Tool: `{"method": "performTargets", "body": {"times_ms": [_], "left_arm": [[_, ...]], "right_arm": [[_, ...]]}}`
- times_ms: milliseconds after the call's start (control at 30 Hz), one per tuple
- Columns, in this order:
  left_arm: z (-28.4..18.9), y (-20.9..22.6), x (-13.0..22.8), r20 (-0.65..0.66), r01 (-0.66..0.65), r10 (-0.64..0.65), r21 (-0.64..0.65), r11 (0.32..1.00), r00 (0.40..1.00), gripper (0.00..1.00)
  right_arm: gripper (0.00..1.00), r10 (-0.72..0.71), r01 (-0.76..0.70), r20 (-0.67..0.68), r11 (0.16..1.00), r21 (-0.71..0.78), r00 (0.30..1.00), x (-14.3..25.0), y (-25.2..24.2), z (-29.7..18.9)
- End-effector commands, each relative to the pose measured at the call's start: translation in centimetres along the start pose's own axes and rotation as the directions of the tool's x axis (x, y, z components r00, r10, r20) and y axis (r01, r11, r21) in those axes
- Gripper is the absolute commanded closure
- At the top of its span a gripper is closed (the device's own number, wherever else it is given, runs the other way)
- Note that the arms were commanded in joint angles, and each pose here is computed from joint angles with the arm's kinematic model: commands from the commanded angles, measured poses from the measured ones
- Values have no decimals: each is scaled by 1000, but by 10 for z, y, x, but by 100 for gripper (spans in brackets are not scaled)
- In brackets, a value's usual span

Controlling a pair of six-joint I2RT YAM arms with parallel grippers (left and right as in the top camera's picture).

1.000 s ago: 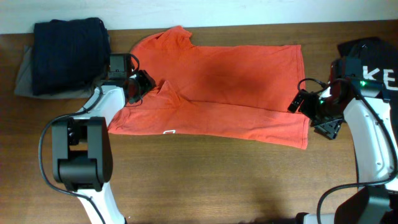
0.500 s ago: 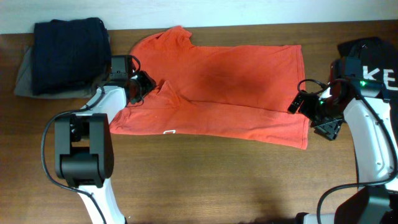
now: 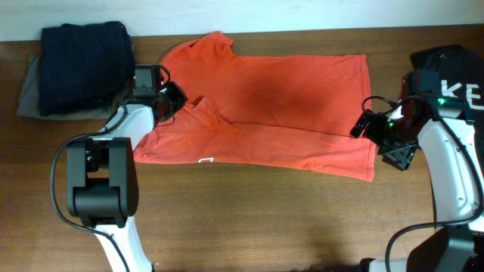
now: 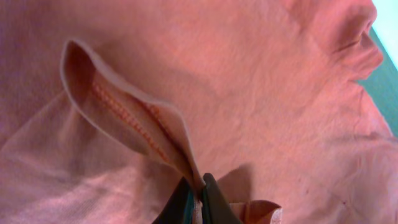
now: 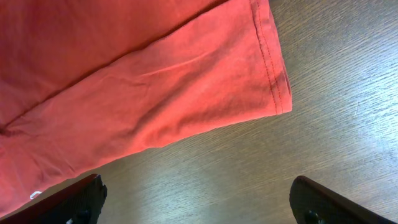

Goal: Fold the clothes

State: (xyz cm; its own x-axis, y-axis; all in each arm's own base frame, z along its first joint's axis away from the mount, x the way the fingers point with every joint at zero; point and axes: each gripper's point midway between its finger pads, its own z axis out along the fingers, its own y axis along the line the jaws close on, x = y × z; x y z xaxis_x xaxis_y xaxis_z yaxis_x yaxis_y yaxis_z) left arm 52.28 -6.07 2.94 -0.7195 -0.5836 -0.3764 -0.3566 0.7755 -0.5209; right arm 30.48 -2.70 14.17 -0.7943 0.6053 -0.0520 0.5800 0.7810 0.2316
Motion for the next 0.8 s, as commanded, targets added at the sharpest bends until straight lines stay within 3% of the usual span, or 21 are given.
{"method": "performTargets", "body": {"times_ms": [0,167,200,233,300,400,600,767], "left_arm": [[3,0,-10,47,-7,7,4,1000,999,94],[2,-15,-25,112,-31,24,59,998,993,93],[2,-18,-27,123,-37,28,68,997,992,87],[2,-20,-29,130,-40,30,74,996,991,67],[4,-20,-29,133,-42,31,77,996,991,38],[7,-17,-25,120,-38,29,67,997,992,6],[6,-17,-25,124,-181,174,48,982,977,1],[-8,-51,-34,119,-262,245,150,953,962,2]], "right_arm": [[1,-9,9,-8,1000,-11,1000,2,2,0],[1,-9,9,-8,1000,-11,1000,3,2,0],[1,-9,9,-8,1000,-10,1000,3,2,0],[1,-9,9,-8,1000,-10,1000,3,2,0],[1,-9,9,-8,1000,-10,1000,3,2,0],[1,-9,9,-9,1000,-10,1000,3,2,0],[1,-9,9,-8,1000,-11,1000,2,2,0],[1,-10,9,-4,1000,-12,1000,2,2,0]]}}
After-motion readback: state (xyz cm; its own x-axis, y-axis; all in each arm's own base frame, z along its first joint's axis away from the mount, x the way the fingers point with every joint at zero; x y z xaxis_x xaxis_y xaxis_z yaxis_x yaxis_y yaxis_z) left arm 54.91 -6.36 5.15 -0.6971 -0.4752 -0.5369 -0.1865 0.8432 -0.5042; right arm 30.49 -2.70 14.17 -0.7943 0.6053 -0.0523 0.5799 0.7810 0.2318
